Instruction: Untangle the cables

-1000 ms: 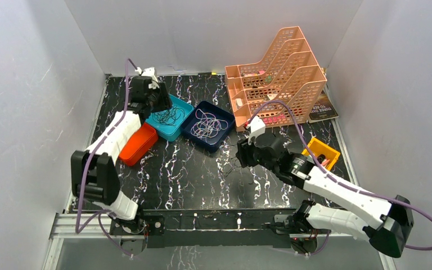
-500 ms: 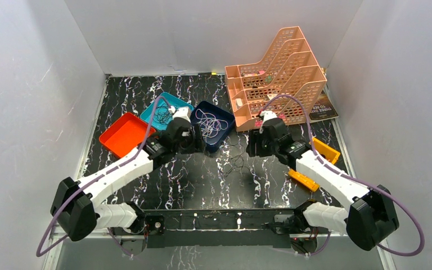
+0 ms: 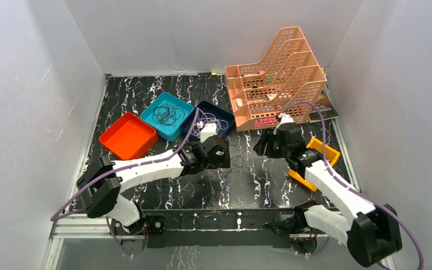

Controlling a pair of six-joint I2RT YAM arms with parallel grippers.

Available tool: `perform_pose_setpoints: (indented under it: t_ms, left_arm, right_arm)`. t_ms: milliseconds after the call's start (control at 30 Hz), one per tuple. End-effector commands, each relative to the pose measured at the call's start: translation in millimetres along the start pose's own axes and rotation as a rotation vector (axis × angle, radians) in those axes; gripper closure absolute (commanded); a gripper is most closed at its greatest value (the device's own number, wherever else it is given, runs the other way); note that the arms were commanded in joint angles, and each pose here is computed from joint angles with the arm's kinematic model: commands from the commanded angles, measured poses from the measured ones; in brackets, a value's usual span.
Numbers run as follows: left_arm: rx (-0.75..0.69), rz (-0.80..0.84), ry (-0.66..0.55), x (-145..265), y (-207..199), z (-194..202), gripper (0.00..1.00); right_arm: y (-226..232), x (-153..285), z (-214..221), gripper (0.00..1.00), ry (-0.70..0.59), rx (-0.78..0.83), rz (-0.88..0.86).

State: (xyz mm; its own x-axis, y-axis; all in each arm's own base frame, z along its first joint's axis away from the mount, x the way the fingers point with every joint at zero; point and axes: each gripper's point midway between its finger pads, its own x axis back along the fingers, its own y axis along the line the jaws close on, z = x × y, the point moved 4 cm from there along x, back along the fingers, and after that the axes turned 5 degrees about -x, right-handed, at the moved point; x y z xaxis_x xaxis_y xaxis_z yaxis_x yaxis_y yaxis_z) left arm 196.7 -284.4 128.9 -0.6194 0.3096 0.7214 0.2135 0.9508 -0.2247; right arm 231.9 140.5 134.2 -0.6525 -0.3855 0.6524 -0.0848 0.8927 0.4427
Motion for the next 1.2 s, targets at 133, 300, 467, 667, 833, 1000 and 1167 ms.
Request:
perform_pose_setpoints:
  t_ms: [133, 300, 467, 667, 833, 1000, 1167]
  left_arm:
    - [-0.053, -0.039, -0.004, -16, -36, 1, 0.09]
    - [-0.161, -0.113, 0.031, -33, -47, 12, 0.02]
    - [-0.224, -0.170, 0.053, -43, -46, 18, 0.02]
    - [-0.289, -0.231, 0.049, -56, -46, 17, 0.02]
    - [-0.319, -0.229, 0.074, -67, -51, 22, 0.02]
    - [-0.351, -0.238, 0.079, -74, -51, 24, 0.03]
    - [-0.371, -0.259, 0.081, -77, -46, 27, 0.10]
  right_arm:
    - [2, 40, -26, 0.35, -0.259, -0.074, -0.028]
    - [2, 47, -26, 0.35, -0.282, -0.062, -0.035]
    - [3, 43, -24, 0.35, -0.263, -0.054, -0.045]
    - [3, 43, -23, 0.35, -0.265, -0.053, -0.048]
    - [3, 43, -22, 0.35, -0.257, -0.050, -0.050]
    - [2, 43, -21, 0.35, -0.258, -0.049, -0.046]
    - [2, 42, -21, 0.35, -0.253, -0.048, -0.045]
